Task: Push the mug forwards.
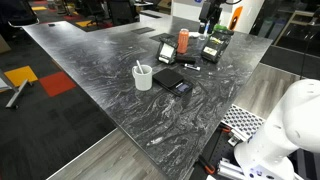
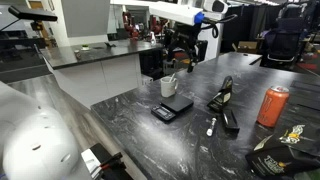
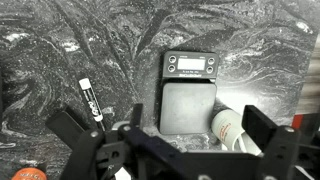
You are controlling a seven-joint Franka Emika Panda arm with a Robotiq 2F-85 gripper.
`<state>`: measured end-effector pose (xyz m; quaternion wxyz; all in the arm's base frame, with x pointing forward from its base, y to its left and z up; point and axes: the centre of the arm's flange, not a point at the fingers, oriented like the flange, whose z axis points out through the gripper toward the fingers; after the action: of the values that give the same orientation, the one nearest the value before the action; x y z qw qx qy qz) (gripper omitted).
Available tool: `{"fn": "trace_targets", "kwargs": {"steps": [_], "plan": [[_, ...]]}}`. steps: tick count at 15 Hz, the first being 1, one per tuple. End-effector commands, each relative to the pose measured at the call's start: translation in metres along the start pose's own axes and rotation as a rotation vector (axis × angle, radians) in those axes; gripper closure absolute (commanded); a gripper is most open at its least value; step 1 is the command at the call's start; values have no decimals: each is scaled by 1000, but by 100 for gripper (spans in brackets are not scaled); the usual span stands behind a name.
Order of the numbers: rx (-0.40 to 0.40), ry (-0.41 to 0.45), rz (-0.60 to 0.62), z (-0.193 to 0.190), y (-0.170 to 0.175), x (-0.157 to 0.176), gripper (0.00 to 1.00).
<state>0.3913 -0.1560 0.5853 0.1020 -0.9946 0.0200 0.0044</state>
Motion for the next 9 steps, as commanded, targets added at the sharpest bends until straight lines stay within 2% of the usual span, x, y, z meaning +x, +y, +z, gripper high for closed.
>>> {"fn": "trace_targets", "kwargs": {"steps": [1,6,9], "plan": [[0,0,0,0,0,0,0],[0,0,0,0,0,0,0],[76,12,49,10,-6,33,0]]}}
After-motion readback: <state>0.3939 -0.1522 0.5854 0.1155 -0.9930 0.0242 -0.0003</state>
